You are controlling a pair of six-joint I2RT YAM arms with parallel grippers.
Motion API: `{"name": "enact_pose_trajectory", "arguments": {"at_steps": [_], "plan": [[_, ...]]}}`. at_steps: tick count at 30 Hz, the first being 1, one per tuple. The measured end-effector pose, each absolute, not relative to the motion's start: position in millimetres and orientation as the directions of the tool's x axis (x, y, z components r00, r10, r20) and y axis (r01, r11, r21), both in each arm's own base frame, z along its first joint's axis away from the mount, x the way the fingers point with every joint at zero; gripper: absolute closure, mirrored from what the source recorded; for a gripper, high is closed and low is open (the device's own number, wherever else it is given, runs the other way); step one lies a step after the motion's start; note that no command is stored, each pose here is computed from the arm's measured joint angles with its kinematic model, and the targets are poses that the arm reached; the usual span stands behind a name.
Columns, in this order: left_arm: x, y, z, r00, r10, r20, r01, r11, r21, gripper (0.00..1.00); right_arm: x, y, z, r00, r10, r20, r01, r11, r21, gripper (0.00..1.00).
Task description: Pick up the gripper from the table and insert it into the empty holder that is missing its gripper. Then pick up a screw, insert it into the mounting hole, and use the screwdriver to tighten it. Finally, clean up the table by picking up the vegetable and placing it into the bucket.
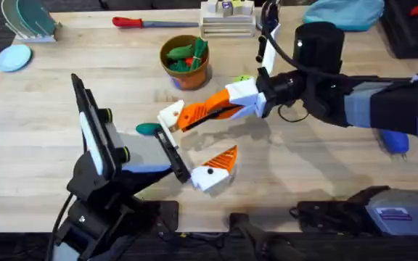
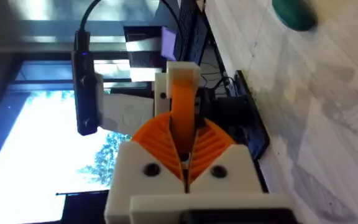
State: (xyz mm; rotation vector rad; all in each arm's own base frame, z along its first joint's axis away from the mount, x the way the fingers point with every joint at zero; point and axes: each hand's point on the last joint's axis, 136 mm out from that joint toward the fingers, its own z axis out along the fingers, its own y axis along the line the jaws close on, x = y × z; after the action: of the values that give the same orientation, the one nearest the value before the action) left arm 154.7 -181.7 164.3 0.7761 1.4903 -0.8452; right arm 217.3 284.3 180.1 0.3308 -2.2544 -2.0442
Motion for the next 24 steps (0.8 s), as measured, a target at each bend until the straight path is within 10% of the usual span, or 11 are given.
{"name": "enact_pose_trajectory", "arguments": {"at_steps": [24], "plan": [[155.2, -181.4, 163.1, -0.126, -0.022, -0.992, 0.848, 0.517, -0.119, 0.008, 224.4, 308.0, 160.2, -0.97, -0.235, -0.056, -0.086, 0.117, 0.989, 0.993]]}}
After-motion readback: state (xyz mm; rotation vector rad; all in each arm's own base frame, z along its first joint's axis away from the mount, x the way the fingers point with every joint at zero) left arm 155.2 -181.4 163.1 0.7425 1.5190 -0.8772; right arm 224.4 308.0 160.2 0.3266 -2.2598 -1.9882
